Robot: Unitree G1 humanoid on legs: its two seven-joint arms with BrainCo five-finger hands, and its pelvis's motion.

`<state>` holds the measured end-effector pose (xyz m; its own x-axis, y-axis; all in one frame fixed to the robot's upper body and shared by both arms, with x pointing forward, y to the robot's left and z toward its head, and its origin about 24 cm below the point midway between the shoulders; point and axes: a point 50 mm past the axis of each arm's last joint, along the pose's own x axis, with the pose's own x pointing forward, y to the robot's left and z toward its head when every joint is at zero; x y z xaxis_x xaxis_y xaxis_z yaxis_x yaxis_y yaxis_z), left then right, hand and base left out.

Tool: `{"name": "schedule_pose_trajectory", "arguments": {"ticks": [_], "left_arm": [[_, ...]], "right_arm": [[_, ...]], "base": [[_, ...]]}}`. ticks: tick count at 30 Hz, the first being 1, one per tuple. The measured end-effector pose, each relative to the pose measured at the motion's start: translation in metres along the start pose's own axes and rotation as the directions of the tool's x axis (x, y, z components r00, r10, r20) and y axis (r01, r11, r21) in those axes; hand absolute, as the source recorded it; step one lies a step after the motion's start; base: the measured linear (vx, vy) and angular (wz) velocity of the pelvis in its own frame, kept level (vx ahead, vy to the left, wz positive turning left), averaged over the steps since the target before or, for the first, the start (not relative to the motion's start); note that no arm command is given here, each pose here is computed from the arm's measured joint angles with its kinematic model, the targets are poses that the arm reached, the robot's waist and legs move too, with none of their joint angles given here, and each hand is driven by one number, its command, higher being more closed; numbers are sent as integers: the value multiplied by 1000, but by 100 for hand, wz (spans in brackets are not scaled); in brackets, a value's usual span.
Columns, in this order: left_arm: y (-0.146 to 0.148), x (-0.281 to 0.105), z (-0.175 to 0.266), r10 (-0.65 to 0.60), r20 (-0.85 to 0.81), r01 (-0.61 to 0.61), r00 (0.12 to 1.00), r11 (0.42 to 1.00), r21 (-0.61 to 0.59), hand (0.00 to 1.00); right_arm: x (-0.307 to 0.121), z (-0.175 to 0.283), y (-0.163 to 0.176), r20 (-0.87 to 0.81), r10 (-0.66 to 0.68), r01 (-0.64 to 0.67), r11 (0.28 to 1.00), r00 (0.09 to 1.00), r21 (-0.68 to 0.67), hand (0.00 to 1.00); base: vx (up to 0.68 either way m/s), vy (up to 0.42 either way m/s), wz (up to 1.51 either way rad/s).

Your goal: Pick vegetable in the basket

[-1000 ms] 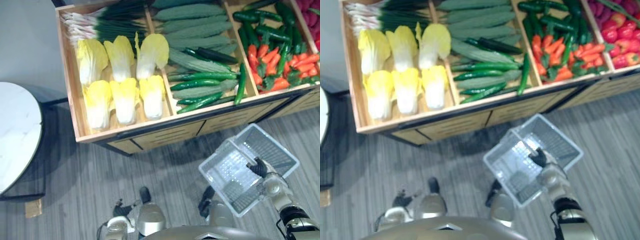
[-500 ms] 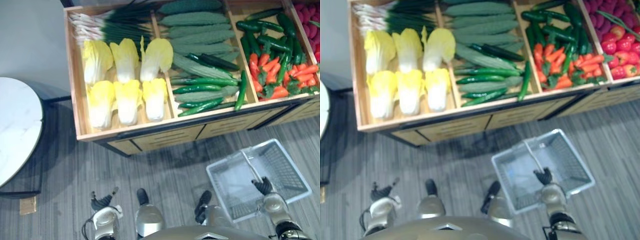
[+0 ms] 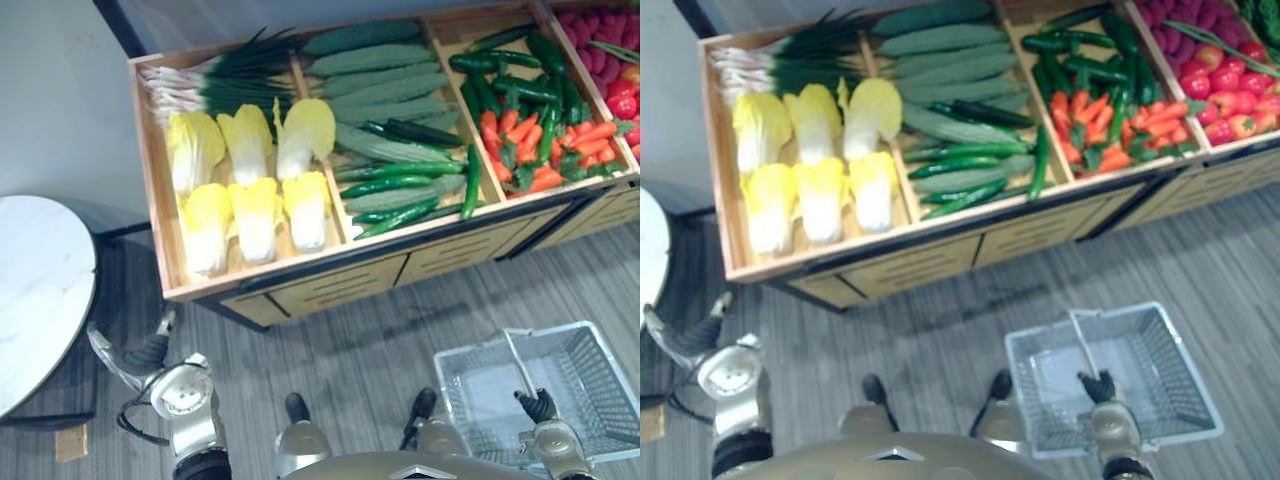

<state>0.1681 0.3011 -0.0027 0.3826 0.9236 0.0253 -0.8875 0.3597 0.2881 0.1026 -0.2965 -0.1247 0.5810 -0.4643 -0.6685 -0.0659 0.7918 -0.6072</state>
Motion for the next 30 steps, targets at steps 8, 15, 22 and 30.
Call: {"name": "schedule_pose_trajectory", "arguments": {"ticks": [8,15,22,30], "left_arm": [[-12,8,17,24,32,-22,999,998,-51,0],[-20,28,15,40,4,-40,999,999,12,0],[-27,34,15,41,-17,-41,999,999,25,0],[-38,39,20,32,-31,-31,999,999,16,0]], "right_arm": [[1,9,2,45,19,-17,999,999,-36,100],[2,28,8,129,58,-47,995,990,-92,100],[4,38,11,164,74,-56,992,984,-110,100],[6,48,11,200,75,-49,990,977,-132,100]], "base": [[35,-8,-5],[3,-17,-23],[13,-19,-10],[2,-12,-3]]}}
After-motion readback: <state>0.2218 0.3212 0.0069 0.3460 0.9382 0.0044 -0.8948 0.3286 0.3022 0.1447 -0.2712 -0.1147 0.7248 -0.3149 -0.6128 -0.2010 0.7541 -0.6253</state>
